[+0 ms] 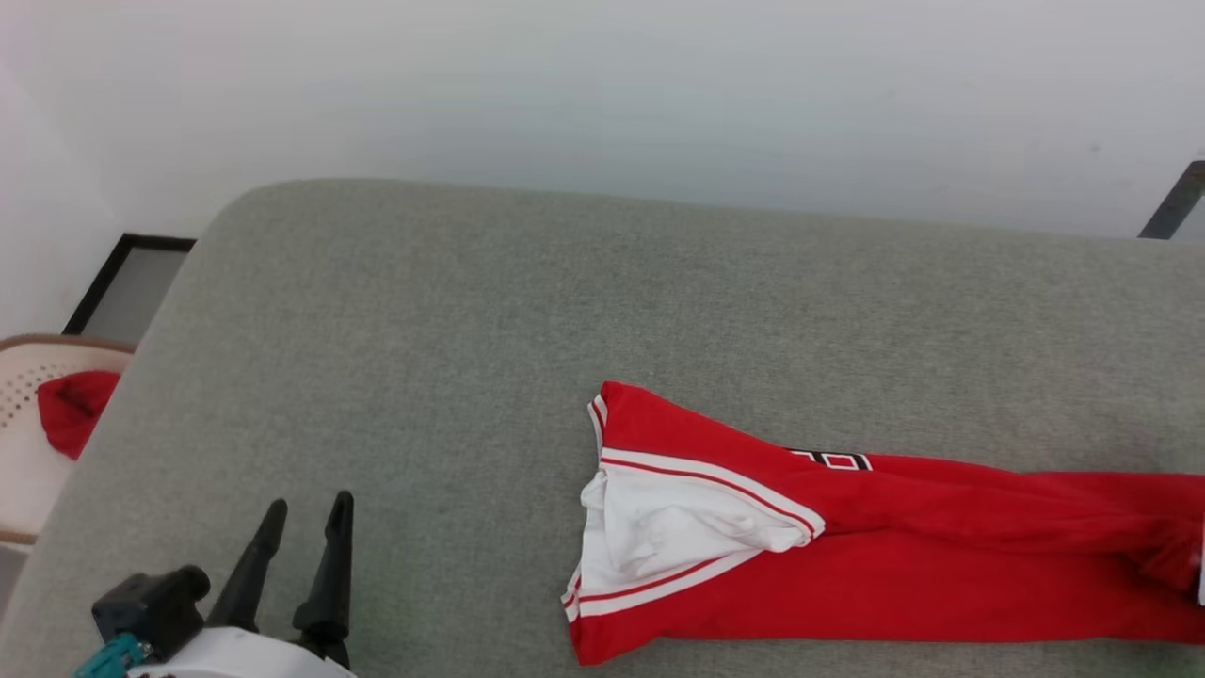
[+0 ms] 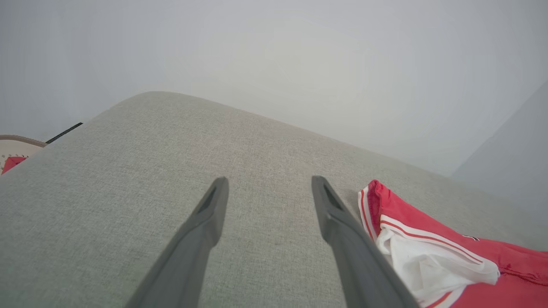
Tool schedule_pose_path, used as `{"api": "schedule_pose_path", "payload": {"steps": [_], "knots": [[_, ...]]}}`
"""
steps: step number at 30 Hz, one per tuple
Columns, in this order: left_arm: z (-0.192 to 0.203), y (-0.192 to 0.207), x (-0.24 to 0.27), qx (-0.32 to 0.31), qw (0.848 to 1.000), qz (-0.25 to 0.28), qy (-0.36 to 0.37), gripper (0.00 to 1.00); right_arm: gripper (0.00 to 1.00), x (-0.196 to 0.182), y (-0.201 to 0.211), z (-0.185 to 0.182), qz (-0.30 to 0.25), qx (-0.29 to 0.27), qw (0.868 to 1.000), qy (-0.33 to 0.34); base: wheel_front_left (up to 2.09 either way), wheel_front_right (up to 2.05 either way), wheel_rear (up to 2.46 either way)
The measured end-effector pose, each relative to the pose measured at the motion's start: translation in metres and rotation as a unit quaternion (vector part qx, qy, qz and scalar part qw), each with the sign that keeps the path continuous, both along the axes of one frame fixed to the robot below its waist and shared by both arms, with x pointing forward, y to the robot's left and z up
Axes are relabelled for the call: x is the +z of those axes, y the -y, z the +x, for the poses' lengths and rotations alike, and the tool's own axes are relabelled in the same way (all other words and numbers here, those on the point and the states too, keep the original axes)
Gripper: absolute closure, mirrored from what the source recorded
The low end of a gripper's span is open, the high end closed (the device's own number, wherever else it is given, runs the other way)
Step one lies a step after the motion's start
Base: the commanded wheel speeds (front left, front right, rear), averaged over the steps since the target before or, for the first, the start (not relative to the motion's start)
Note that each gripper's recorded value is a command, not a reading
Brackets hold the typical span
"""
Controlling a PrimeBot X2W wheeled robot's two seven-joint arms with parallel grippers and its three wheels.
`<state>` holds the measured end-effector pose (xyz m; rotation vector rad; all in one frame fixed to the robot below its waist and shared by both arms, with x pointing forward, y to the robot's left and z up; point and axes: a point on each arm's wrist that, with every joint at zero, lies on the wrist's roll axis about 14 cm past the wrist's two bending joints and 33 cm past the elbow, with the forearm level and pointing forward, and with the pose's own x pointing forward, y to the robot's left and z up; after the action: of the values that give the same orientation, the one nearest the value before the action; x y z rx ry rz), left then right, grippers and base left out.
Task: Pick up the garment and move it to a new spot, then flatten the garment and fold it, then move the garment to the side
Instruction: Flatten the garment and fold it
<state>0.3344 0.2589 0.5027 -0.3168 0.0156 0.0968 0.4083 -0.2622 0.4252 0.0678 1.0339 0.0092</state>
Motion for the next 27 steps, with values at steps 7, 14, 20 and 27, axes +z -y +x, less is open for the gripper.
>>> {"api": "schedule_pose_path", "payload": {"steps": [7,14,20,27], "knots": [[-0.007,0.015,0.007,-0.027,1.000,-0.007,0.007,0.00,1.00,0.061,-0.096,-0.011,0.076,0.120,0.985,0.093,0.00,0.00,0.00],[-0.013,0.018,0.008,-0.031,0.999,-0.011,0.006,0.00,1.00,0.072,-0.167,-0.016,0.119,0.187,0.969,0.110,0.00,0.00,0.00],[-0.015,0.020,0.014,-0.030,0.999,-0.019,0.015,0.00,1.00,0.075,-0.228,-0.013,0.141,0.238,0.953,0.121,0.00,0.00,0.00],[-0.015,0.024,0.023,-0.026,0.999,-0.033,0.033,0.00,1.00,0.062,-0.278,-0.011,0.147,0.290,0.939,0.107,0.00,0.00,0.00]]}}
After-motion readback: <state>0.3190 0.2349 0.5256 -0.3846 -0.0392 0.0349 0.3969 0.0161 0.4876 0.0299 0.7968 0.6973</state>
